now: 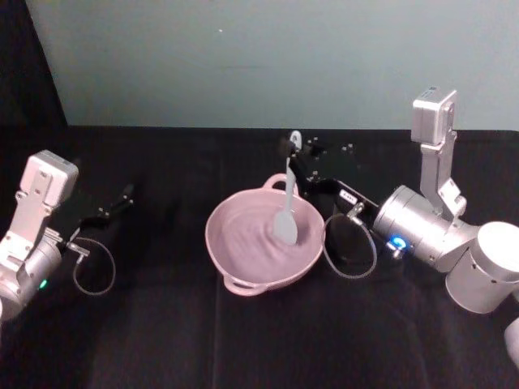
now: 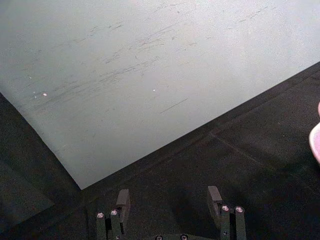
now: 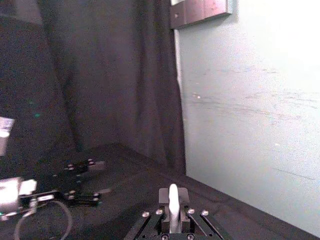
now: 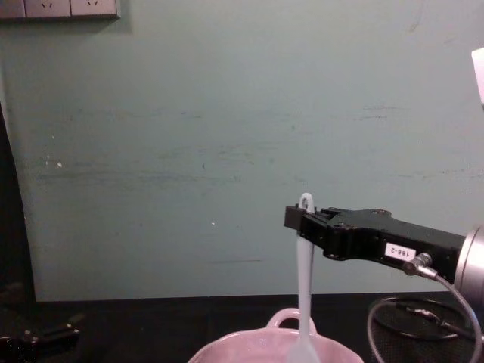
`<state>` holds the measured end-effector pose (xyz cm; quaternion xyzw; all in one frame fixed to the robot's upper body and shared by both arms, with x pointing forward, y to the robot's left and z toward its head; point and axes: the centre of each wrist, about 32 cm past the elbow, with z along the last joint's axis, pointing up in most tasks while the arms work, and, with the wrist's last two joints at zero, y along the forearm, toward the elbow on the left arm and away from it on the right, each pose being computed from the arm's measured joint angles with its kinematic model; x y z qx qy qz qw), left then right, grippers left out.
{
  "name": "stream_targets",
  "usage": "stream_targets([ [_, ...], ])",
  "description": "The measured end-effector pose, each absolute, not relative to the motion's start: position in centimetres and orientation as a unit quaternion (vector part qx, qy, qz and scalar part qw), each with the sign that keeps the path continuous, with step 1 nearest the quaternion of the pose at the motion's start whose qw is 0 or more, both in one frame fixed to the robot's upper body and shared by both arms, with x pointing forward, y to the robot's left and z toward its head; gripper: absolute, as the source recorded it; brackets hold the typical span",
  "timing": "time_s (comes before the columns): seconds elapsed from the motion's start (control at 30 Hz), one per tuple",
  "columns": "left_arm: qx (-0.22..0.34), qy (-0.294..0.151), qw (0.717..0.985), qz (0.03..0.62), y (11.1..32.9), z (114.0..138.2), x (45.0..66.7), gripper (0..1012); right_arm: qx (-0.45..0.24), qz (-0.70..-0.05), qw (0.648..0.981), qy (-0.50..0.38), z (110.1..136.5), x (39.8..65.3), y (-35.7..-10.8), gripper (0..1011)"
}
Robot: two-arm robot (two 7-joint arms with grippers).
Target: Use the one hand to pick up the spoon and stir the clear water in the bowl.
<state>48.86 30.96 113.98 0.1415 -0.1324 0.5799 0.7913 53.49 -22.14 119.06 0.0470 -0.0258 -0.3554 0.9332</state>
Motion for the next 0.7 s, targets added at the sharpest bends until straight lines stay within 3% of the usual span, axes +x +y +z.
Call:
stream_targets([
  [0.3, 0.141, -0.132, 0.791, 0.58, 31.0, 114.0, 48.9, 1011, 0.055, -0.314, 0.948, -0.021, 119.0, 52.0, -19.6, 110],
  [0.7, 0.141, -0.132, 0.791, 0.58, 31.0, 114.0, 48.9, 1011, 0.066, -0.291, 0.954, -0.019, 119.0, 54.5, -16.6, 110],
])
